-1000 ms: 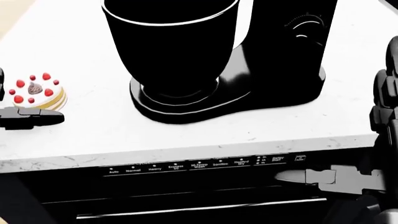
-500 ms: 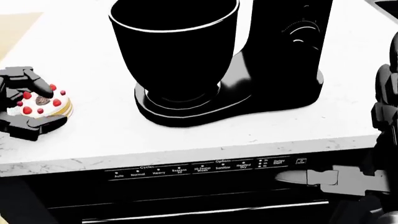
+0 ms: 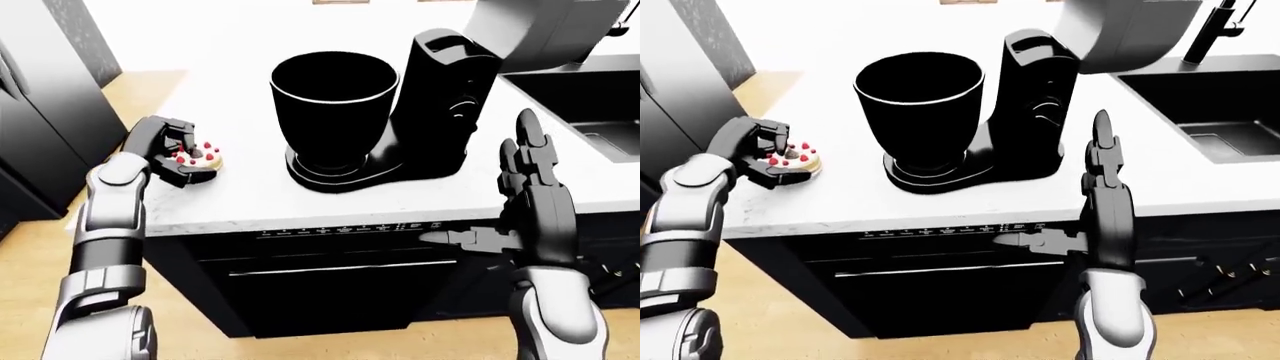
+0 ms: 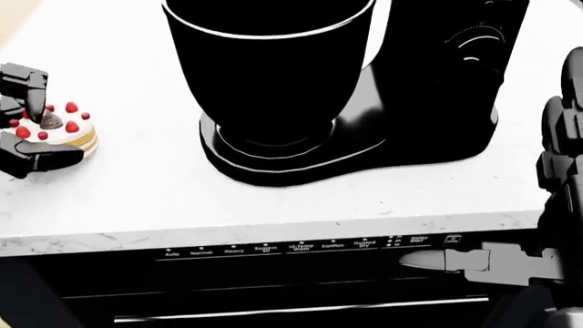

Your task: Place the cake in the stand mixer bowl.

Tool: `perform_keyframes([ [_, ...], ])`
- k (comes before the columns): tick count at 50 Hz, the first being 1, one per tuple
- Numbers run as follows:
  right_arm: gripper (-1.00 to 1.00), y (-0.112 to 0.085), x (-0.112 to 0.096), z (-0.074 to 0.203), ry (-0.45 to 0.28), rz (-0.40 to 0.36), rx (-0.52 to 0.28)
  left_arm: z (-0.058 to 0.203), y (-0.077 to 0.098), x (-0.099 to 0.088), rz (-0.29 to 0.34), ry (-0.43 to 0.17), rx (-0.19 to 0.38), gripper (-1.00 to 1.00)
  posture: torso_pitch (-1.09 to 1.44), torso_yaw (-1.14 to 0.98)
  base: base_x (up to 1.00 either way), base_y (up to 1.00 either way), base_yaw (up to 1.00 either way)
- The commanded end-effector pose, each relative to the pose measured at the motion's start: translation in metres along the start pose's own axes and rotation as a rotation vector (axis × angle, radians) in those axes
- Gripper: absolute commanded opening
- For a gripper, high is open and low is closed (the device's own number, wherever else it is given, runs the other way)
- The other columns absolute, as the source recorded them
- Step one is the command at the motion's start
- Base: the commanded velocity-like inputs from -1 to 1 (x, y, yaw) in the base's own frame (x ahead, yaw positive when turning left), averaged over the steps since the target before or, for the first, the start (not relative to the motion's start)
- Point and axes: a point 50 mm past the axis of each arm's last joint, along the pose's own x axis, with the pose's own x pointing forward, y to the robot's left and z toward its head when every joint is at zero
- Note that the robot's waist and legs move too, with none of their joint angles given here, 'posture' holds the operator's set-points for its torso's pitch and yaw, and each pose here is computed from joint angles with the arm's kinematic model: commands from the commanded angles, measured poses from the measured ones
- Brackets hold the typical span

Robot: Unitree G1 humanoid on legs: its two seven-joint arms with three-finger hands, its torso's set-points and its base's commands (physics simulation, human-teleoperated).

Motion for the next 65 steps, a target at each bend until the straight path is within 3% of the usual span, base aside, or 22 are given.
perform_keyframes([
  [1,1.0,-0.002,-0.001,0.013,-0.079,-0.015,-0.004,0.031,0.014,-0.003,0.032,-0.096,0.017,-1.0,0.0,0.0,0.0,0.0,0.0],
  [14,1.0,-0.003,-0.001,0.012,-0.075,-0.018,-0.007,0.099,0.044,-0.011,0.083,-0.203,0.04,-1.0,0.0,0.0,0.0,0.0,0.0],
  [31,1.0,-0.005,-0.002,0.014,-0.073,-0.024,-0.012,0.177,0.064,-0.024,0.109,-0.32,0.079,-1.0,0.0,0.0,0.0,0.0,0.0],
  [45,1.0,-0.01,-0.005,0.016,-0.077,-0.036,-0.01,0.233,0.043,-0.026,0.096,-0.426,0.071,-1.0,0.0,0.0,0.0,0.0,0.0],
  [57,1.0,-0.014,-0.007,0.018,-0.078,-0.045,-0.017,0.253,0.002,-0.022,0.026,-0.502,0.063,-1.0,0.0,0.0,0.0,0.0,0.0],
  [65,1.0,-0.016,-0.008,0.018,-0.078,-0.048,-0.019,0.26,-0.013,-0.02,0.016,-0.55,0.038,-1.0,0.0,0.0,0.0,0.0,0.0],
])
